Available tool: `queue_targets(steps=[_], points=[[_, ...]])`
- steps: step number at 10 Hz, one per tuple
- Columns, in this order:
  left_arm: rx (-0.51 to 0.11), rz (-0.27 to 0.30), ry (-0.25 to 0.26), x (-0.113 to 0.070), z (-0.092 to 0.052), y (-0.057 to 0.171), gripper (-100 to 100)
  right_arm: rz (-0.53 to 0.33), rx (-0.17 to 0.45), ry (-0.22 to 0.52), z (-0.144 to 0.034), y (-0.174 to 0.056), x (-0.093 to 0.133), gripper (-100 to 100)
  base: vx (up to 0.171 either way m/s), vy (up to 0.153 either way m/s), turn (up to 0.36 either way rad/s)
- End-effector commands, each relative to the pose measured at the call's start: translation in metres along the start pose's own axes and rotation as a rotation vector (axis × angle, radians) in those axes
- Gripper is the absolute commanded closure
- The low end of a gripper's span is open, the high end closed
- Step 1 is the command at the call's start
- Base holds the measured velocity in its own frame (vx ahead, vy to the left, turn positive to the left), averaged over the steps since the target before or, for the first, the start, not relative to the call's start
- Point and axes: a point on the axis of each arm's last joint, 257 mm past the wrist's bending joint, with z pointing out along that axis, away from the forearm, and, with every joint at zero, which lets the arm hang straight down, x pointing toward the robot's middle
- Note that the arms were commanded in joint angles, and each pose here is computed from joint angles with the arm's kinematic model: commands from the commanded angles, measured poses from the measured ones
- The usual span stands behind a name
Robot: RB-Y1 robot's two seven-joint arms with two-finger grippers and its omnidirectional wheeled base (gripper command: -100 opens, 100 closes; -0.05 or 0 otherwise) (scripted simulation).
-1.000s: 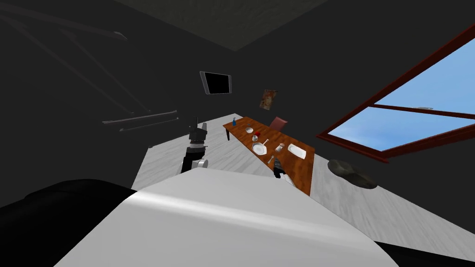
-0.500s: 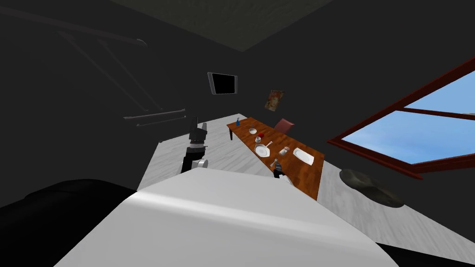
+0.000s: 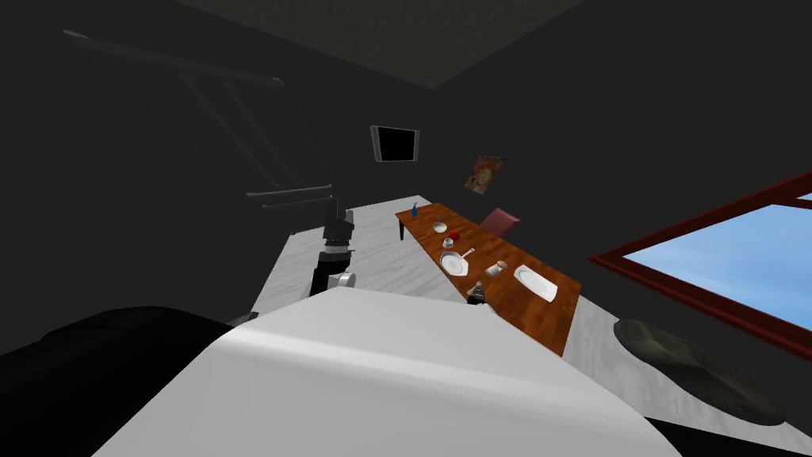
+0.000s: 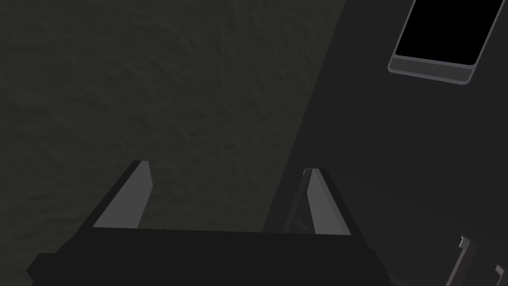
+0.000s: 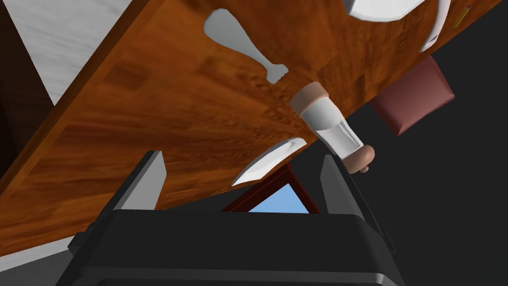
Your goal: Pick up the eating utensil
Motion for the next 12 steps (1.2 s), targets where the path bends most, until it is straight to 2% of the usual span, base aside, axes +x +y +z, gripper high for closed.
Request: queue_targets(steps=[1, 4, 7, 8, 12], points=[[0.000, 0.000, 0.000, 0.000, 0.000, 0.000, 0, -0.012, 0.029, -0.003, 0.003, -0.015, 0.002, -100, 0.013, -0.021, -0.007], [0.000, 0.000, 0.000, 0.000, 0.000, 0.000, 0, -0.056, 0.129, -0.063, 0.006, -0.055, -0.011, -100, 0.037, -0.045, 0.263], [0.000, 0.000, 0.000, 0.000, 0.000, 0.000, 0, -0.093, 0.215, -0.084, 0.003, -0.094, -0.015, -100, 0.046, -0.052, 0.177], [0.000, 0.000, 0.000, 0.000, 0.000, 0.000, 0, -0.101, 0.240, -0.109, 0.002, -0.102, -0.020, -100, 0.060, -0.059, 0.222], [0.000, 0.000, 0.000, 0.000, 0.000, 0.000, 0, -0.145, 0.316, -0.124, -0.005, -0.137, -0.022, -100, 0.035, -0.047, 0.146]])
